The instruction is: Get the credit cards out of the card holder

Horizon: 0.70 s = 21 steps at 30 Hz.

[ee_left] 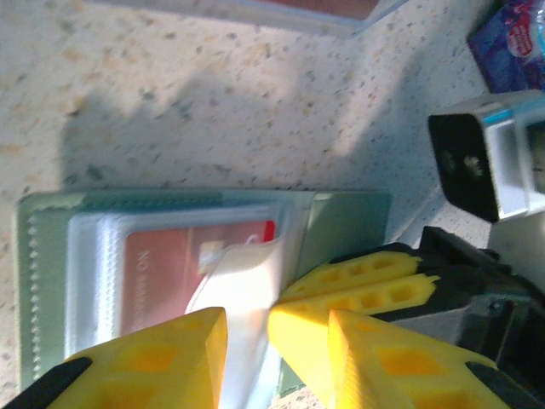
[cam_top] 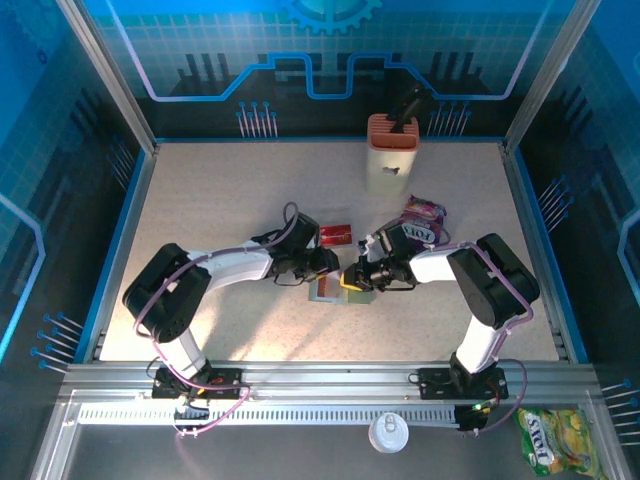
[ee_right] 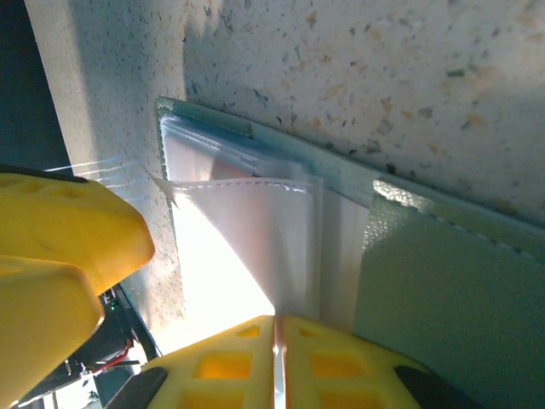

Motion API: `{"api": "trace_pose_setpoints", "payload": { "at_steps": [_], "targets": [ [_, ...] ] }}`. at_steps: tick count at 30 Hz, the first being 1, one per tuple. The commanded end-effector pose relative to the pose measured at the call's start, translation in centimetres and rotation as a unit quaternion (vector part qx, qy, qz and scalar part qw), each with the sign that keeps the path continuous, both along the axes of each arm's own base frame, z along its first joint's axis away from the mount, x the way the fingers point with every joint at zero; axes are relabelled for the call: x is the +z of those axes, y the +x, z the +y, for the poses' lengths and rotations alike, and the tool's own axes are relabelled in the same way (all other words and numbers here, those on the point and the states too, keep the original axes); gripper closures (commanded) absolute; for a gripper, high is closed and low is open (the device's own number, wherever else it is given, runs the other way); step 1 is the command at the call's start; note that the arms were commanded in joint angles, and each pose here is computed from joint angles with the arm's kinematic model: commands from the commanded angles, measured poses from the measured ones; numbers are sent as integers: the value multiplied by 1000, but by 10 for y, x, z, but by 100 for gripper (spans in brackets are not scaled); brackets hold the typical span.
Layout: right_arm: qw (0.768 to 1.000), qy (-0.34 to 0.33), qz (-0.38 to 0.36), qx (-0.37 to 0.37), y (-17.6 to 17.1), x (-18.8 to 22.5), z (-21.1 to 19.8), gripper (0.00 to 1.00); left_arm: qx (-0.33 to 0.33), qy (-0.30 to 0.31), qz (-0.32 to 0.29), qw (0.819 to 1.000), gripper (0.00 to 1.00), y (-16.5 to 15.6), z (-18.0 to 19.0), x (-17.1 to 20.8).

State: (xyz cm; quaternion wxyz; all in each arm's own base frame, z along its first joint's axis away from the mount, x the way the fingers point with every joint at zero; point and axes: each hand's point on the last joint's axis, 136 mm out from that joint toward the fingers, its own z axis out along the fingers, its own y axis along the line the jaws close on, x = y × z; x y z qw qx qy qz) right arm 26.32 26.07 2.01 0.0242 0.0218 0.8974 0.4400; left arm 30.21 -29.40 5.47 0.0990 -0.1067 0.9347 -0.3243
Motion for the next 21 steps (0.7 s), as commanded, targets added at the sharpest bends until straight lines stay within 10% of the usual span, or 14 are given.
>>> {"api": "trace_pose_setpoints", "payload": {
  "at_steps": [1, 21],
  "targets": [
    [1000, -3, 19, -7, -4, -8, -8, 90, -16, 21, 9, 1000, 63, -3, 0, -9],
    [1000, -1, 18, -8, -2, -4, -7, 91, -32, 24, 7, 999, 59, 7, -6, -9]
  ]
}}
